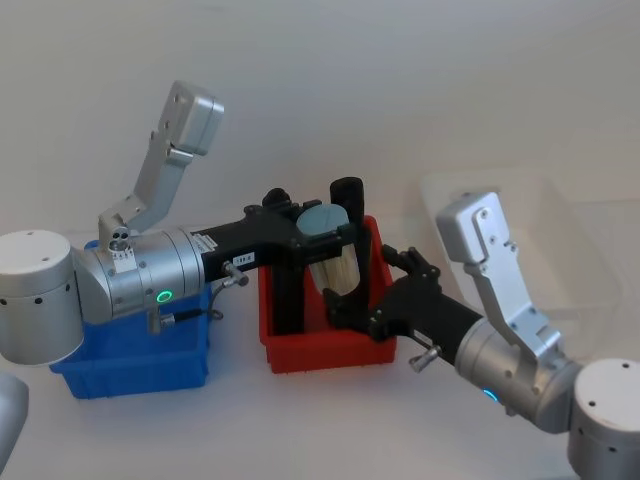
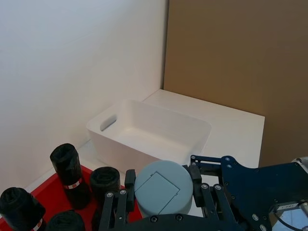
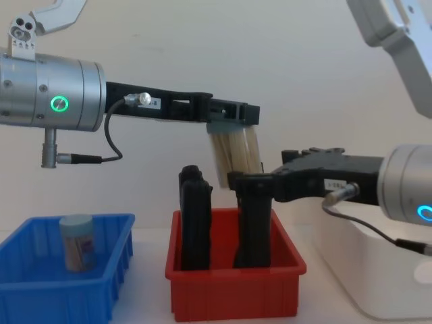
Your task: Pick the cotton swabs from the blue box and place them into the white box.
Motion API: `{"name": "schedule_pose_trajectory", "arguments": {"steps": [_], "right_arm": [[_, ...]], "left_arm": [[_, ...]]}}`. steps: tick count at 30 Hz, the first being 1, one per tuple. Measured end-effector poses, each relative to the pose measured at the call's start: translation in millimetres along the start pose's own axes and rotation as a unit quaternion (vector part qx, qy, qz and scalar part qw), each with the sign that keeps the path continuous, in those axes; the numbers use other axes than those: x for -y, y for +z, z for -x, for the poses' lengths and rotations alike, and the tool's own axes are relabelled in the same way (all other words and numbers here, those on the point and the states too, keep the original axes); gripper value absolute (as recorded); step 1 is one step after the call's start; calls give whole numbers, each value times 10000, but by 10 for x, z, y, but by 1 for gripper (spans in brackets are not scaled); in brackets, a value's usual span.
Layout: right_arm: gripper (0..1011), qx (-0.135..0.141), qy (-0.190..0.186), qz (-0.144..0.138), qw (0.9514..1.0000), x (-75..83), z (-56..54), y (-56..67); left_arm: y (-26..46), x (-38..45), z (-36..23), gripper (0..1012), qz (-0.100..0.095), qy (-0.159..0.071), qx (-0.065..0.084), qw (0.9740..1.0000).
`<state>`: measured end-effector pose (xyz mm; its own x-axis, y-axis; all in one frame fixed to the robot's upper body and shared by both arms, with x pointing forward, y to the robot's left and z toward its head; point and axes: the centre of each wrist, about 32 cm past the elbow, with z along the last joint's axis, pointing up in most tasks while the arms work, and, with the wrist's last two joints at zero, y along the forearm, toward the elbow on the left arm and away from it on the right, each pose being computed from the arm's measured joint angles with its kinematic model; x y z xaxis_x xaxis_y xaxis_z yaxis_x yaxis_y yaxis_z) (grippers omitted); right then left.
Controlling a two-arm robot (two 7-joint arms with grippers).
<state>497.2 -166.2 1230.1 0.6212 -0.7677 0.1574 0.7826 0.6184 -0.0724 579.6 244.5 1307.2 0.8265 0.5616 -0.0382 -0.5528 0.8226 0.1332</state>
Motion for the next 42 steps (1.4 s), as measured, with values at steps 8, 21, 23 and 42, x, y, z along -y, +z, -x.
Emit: {"name": "schedule_pose_trajectory", "arguments": {"steps": [8, 21, 23, 42], "right_arm": [[1002, 13, 74, 0, 10000, -147, 19, 39], [891, -3, 157, 8, 9999, -341, 33, 81], [862, -8, 172, 9, 9999, -357, 36, 81], [644, -12, 325, -93, 9994, -447, 62, 117]], "left_arm": [[0, 0, 0, 670, 0, 0, 0, 10000], [0, 0, 0, 670, 0, 1, 1, 10000], [0, 0, 0, 670, 0, 1, 1, 10000], [-1, 2, 2, 767, -1, -2, -1, 10000]]}}
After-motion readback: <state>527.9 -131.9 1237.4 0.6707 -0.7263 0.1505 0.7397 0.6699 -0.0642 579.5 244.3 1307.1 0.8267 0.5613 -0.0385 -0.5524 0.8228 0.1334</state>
